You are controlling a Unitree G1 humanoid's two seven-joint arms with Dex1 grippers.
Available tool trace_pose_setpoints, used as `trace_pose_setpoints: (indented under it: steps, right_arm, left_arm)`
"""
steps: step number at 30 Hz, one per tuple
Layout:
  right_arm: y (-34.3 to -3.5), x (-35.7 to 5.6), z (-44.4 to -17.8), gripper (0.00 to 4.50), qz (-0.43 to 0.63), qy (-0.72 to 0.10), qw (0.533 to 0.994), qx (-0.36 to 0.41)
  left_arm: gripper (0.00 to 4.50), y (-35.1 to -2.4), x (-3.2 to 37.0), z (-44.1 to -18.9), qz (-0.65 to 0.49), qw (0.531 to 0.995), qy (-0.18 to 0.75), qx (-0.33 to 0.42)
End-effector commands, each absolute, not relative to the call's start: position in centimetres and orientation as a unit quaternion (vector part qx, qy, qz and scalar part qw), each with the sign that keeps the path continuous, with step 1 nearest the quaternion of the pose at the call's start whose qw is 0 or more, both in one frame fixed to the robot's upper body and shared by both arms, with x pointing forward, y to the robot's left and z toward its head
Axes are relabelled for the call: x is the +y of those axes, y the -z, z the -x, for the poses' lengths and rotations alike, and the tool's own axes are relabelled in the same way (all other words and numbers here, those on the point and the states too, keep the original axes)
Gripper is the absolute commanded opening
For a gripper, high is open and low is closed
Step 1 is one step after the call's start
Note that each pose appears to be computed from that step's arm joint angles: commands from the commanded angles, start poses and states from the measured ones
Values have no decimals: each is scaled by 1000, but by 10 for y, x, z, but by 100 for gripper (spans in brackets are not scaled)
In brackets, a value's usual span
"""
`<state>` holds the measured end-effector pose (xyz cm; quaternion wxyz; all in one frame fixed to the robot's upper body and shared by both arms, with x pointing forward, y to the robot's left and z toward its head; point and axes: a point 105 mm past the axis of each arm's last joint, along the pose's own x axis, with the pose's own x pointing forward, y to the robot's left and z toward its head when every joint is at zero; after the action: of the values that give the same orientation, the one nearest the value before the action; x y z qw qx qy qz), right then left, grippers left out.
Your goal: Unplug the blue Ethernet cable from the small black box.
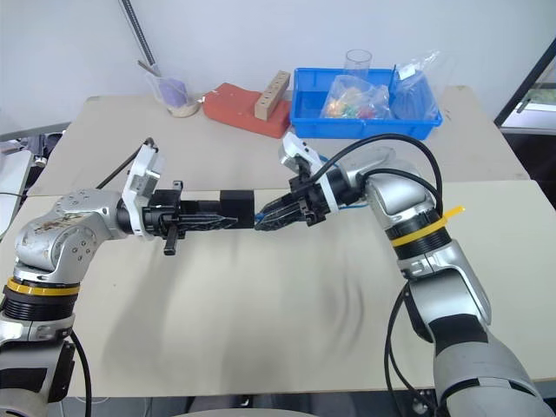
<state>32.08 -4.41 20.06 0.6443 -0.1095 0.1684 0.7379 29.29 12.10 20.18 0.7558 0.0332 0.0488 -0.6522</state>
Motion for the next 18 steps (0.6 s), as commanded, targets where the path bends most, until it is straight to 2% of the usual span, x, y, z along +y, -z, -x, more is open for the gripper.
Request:
trace_pose_setpoints:
  steps: [1,13,15,18]
  right_arm:
    - [-217,-43,-321,5,126,-742,644,140]
    - [-215,-47,-320,5,157,-752,622,152]
    - [-210,-59,-319,5,156,-747,625,165]
    - [-192,-102,-319,5,161,-711,653,204]
  left_arm:
    - [49,-213,113,-285,-46,735,676,29]
    - [49,-206,115,-281,-49,734,676,38]
    - [49,-207,120,-282,-48,745,665,36]
    - [49,-210,138,-281,-49,768,637,37]
